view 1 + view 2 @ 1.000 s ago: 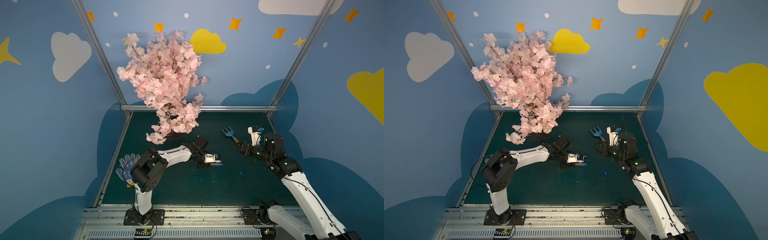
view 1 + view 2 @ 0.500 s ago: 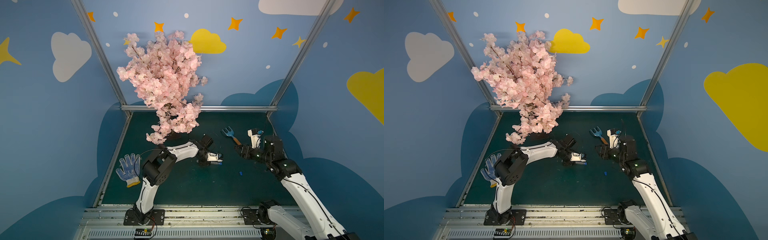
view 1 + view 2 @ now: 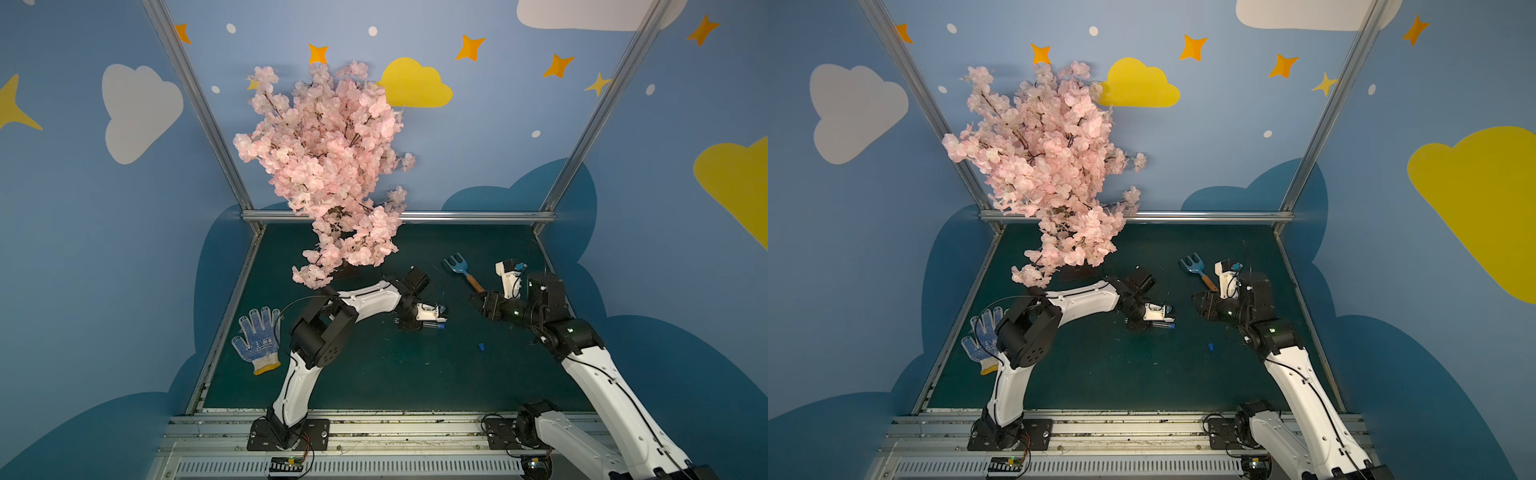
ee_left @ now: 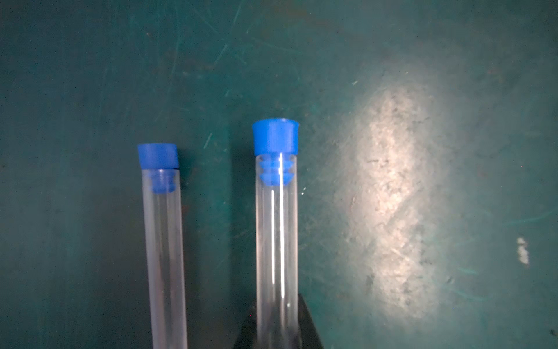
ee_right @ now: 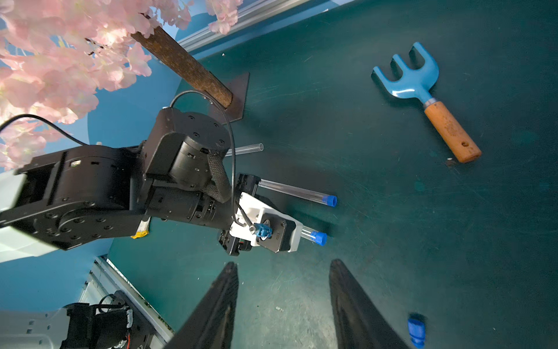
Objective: Insert stoppers into test tubes
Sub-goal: Place the test tube at the center of the board.
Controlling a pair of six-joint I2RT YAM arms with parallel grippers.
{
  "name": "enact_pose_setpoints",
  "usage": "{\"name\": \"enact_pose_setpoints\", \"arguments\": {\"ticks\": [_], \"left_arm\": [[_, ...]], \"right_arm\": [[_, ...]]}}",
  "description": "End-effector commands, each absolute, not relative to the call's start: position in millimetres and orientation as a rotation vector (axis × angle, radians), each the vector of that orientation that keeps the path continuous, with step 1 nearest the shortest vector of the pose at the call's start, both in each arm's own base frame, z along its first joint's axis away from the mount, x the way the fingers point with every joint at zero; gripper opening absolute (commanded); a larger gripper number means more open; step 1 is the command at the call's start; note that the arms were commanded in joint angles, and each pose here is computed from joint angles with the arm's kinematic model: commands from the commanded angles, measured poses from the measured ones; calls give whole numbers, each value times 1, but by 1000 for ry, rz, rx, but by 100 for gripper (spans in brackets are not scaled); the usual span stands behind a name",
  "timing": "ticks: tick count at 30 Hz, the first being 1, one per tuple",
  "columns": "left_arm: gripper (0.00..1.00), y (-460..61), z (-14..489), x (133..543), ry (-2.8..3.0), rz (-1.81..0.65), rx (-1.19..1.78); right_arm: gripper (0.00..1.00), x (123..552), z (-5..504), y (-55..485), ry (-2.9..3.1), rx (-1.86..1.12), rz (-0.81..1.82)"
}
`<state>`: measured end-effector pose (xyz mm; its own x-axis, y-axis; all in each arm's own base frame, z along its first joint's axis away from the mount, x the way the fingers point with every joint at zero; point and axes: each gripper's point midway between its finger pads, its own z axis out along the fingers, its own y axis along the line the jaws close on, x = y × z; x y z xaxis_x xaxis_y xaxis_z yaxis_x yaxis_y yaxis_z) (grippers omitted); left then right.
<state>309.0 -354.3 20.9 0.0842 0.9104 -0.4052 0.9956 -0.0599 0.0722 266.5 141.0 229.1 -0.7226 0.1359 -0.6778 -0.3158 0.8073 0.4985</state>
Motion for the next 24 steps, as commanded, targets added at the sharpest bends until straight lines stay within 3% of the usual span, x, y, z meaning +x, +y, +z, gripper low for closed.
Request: {"name": "enact_pose_setpoints", "arguments": {"ticks": [1, 11, 24], "left_arm": [[12, -354, 12, 307, 1923, -378, 2051], [32, -353, 9, 308, 1930, -378, 2049], [43, -356, 55, 304, 1830, -373, 1971]], "right_arm": [[50, 262, 220, 141, 2290, -132, 799], [50, 258, 219, 135, 2302, -123, 789], [50, 256, 216, 131, 2315, -100, 798]]}}
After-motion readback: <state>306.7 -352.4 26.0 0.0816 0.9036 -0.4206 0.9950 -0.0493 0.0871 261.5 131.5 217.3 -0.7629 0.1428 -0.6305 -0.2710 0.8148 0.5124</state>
